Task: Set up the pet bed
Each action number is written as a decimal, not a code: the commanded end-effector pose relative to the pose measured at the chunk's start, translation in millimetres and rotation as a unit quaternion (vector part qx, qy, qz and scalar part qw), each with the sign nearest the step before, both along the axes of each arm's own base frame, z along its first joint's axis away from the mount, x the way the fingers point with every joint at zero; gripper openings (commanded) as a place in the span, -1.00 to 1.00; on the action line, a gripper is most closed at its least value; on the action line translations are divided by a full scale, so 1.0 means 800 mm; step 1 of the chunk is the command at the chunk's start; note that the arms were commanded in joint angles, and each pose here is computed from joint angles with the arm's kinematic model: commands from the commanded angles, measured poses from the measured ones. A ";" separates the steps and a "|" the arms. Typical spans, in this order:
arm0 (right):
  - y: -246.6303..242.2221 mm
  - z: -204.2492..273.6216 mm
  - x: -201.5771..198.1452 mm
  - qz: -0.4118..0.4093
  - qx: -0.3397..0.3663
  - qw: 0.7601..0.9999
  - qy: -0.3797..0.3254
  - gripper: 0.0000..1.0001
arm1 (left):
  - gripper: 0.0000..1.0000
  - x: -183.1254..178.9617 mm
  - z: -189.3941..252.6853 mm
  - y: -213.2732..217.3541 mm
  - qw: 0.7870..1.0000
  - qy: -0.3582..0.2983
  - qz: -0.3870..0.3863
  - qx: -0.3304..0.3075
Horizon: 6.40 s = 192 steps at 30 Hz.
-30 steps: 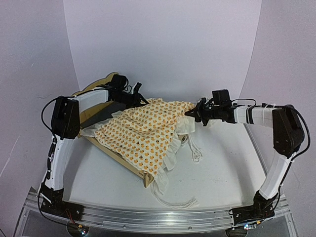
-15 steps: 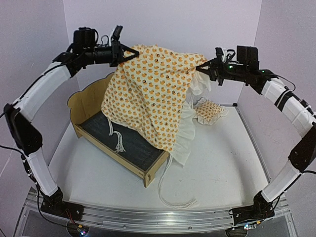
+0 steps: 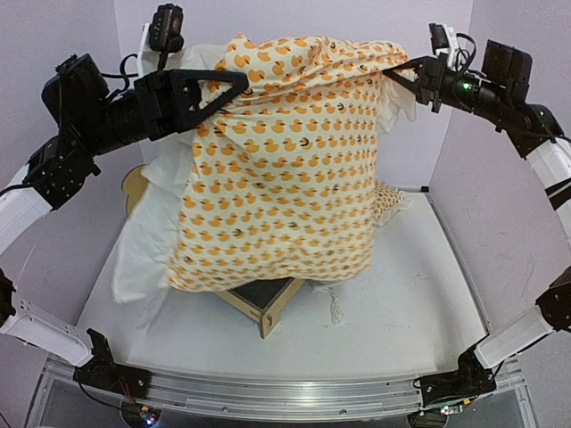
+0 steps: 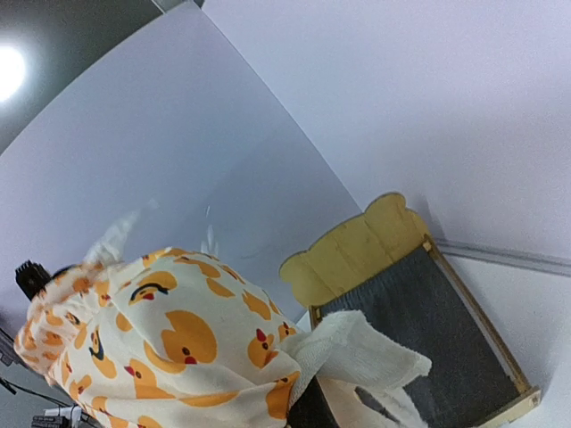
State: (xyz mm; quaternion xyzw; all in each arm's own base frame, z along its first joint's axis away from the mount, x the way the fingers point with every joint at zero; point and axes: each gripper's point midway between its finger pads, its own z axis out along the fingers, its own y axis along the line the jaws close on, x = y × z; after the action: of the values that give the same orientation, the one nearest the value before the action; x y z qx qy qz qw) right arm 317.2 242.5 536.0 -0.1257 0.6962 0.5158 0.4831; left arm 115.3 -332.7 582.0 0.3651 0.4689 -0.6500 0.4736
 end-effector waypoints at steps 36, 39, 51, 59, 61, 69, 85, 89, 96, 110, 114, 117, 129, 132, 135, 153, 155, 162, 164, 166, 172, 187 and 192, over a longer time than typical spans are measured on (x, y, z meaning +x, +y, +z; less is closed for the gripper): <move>-0.013 -0.406 0.096 -0.064 -0.318 0.870 0.370 0.97 | 0.88 0.351 -0.347 0.155 0.789 0.217 0.484 0.310; 0.001 -0.410 0.065 -0.041 -0.267 0.877 0.397 0.97 | 0.85 0.408 -0.353 0.158 0.780 0.196 0.493 0.332; 0.023 -0.387 -0.015 -0.008 -0.225 0.895 0.384 0.97 | 0.66 0.548 -0.490 0.208 0.661 0.204 0.534 0.486; 0.045 -0.398 -0.012 -0.003 -0.214 0.895 0.392 0.97 | 0.29 0.558 -0.553 0.230 0.645 0.243 0.516 0.508; 0.057 -0.408 -0.010 -0.002 -0.208 0.893 0.398 0.93 | -0.05 0.558 -0.553 0.231 0.645 0.243 0.516 0.508; 0.034 -0.457 0.044 -0.124 -0.181 0.879 0.424 0.85 | -1.00 0.541 -0.496 0.264 0.614 0.225 0.575 0.492; 0.042 -0.481 0.146 -0.132 -0.127 0.890 0.417 0.46 | -0.97 0.494 -0.456 0.272 0.631 0.230 0.584 0.457; 0.038 -0.477 0.146 -0.130 -0.130 0.893 0.410 0.47 | -1.00 0.513 -0.462 0.255 0.651 0.240 0.562 0.449; 0.045 -0.463 0.161 -0.120 -0.139 0.907 0.379 0.31 | -1.00 0.475 -0.389 0.307 0.601 0.232 0.653 0.399; 0.092 -0.470 0.221 -0.066 -0.137 0.926 0.345 -0.10 | -1.00 0.411 -0.389 0.364 0.534 0.239 0.703 0.404; 0.094 -0.475 0.229 -0.065 -0.144 0.927 0.339 -0.11 | -1.00 0.410 -0.405 0.373 0.515 0.243 0.709 0.417; 0.091 -0.482 0.234 -0.075 -0.150 0.927 0.337 -0.11 | -1.00 0.416 -0.423 0.375 0.504 0.244 0.706 0.433; 0.095 -0.467 0.221 -0.012 -0.225 0.917 0.330 0.66 | -0.13 0.394 -0.416 0.378 0.504 0.246 0.694 0.452; 0.076 -0.440 0.187 0.003 -0.267 0.893 0.362 0.96 | 0.34 0.379 -0.384 0.352 0.570 0.249 0.657 0.427; 0.045 -0.420 0.146 0.005 -0.317 0.869 0.380 0.97 | 0.59 0.358 -0.356 0.319 0.643 0.255 0.605 0.394; 0.108 -0.473 -0.049 0.062 -0.224 0.888 0.396 0.96 | 0.89 0.165 -0.430 0.154 0.826 0.338 0.299 0.337; 0.117 -0.491 -0.046 0.050 -0.204 0.890 0.404 0.95 | 0.90 0.153 -0.436 0.137 0.834 0.348 0.282 0.321; 0.135 -0.536 -0.002 -0.015 -0.167 0.893 0.418 0.43 | 0.90 0.119 -0.449 0.087 0.849 0.345 0.254 0.308; 0.135 -0.549 0.008 -0.031 -0.168 0.892 0.419 0.28 | 0.89 0.105 -0.446 0.070 0.860 0.329 0.244 0.303; 0.131 -0.561 0.017 -0.051 -0.174 0.890 0.419 0.24 | 0.90 0.093 -0.442 0.054 0.870 0.318 0.235 0.294; 0.101 -0.592 0.043 -0.101 -0.188 0.879 0.427 0.22 | 0.86 0.088 -0.461 0.020 0.864 0.307 0.247 0.315; 0.102 -0.548 0.005 0.026 -0.237 0.879 0.412 0.96 | 0.65 0.164 -0.527 -0.010 0.776 0.188 0.358 0.484; 0.137 -0.538 0.015 0.041 -0.140 0.892 0.427 0.97 | 0.41 0.166 -0.542 -0.017 0.770 0.191 0.352 0.497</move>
State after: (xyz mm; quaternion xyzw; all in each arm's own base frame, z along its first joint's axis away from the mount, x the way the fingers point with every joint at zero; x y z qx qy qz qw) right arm 322.6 325.9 70.4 0.0015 0.9325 0.3536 0.0733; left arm 241.8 -343.1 139.2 0.2166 0.9075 -0.1867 0.3077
